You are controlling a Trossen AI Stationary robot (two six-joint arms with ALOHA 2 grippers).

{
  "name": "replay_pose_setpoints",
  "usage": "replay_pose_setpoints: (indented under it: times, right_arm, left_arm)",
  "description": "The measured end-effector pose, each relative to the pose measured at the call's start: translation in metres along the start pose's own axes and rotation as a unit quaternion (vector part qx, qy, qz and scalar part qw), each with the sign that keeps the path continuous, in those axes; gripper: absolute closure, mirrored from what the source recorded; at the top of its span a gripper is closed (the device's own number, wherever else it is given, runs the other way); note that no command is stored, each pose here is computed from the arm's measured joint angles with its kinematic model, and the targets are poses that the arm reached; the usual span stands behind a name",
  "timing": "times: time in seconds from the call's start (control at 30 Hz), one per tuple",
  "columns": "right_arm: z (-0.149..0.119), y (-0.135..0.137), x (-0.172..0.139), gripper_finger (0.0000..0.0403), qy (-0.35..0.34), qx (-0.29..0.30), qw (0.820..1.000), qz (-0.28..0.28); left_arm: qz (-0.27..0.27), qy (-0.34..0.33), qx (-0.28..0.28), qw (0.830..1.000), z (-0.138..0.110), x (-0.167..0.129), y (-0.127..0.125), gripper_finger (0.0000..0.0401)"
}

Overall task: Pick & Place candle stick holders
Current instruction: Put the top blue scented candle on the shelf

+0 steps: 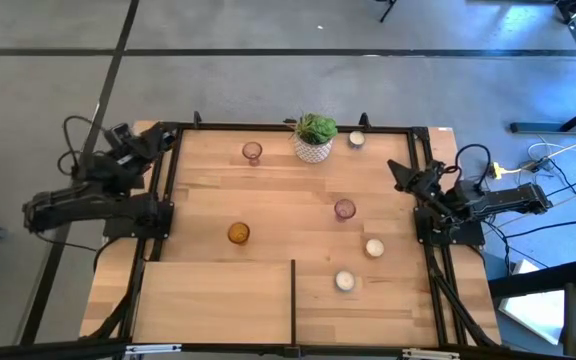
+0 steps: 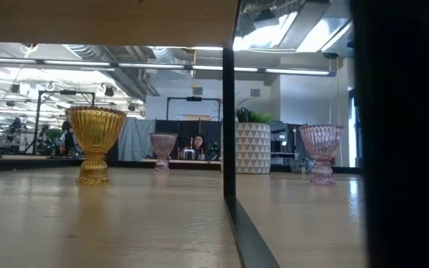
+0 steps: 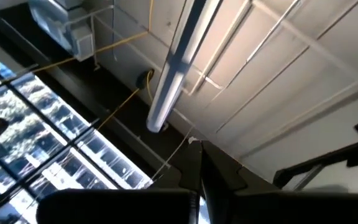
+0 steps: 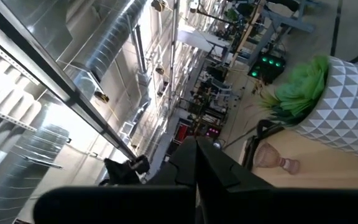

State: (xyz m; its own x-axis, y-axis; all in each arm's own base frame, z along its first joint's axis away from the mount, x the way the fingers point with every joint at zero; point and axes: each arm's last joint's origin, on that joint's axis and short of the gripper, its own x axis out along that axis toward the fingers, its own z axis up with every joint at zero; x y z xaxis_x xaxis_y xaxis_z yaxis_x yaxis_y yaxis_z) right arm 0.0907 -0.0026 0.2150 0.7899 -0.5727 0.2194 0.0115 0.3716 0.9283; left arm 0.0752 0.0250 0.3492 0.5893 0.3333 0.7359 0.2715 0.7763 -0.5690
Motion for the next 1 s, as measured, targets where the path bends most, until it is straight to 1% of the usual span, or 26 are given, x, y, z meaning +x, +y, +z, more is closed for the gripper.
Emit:
replay_pose_setpoints:
  times: [0.13, 0.2, 0.23, 0.37, 0.47, 0.7, 0.83, 0.9, 1.0]
  right_arm:
    - [-0.001, 0.000, 0.000, 0.0398, 0.011, -0.002, 1.000, 0.005]
    - [-0.001, 0.000, 0.000, 0.0398, 0.013, -0.002, 1.000, 0.006]
    - [-0.001, 0.000, 0.000, 0.0398, 0.014, -0.003, 1.000, 0.006]
    - [-0.003, -0.002, 0.000, 0.0398, 0.022, -0.014, 1.000, -0.002]
    - [-0.005, -0.005, 0.000, 0.0398, 0.039, -0.026, 0.999, -0.007]
    - [-0.008, -0.010, -0.001, 0.0398, 0.059, -0.042, 0.997, -0.024]
    - [-0.010, -0.013, -0.001, 0.0398, 0.072, -0.055, 0.995, -0.034]
    - [-0.011, -0.014, -0.001, 0.0398, 0.081, -0.061, 0.994, -0.036]
    - [-0.012, -0.014, -0.001, 0.0398, 0.094, -0.061, 0.993, -0.028]
  left_arm:
    - [0.006, 0.037, 0.009, 0.999, -0.009, 0.035, -0.001, 0.0397]
    - [0.009, 0.076, 0.012, 0.997, -0.016, 0.049, 0.000, 0.0397]
    - [0.018, 0.100, 0.014, 0.995, -0.020, 0.056, 0.002, 0.0397]
    - [0.080, 0.195, 0.024, 0.977, -0.037, 0.073, 0.016, 0.0397]
    - [0.100, 0.242, 0.023, 0.965, -0.050, 0.079, 0.028, 0.0397]
    - [0.107, 0.242, 0.020, 0.964, -0.056, 0.085, 0.038, 0.0397]
    - [0.128, 0.230, 0.023, 0.964, -0.058, 0.086, 0.042, 0.0397]
    - [0.126, 0.225, 0.022, 0.966, -0.059, 0.087, 0.044, 0.0397]
    - [0.118, 0.243, 0.020, 0.963, -0.060, 0.088, 0.048, 0.0397]
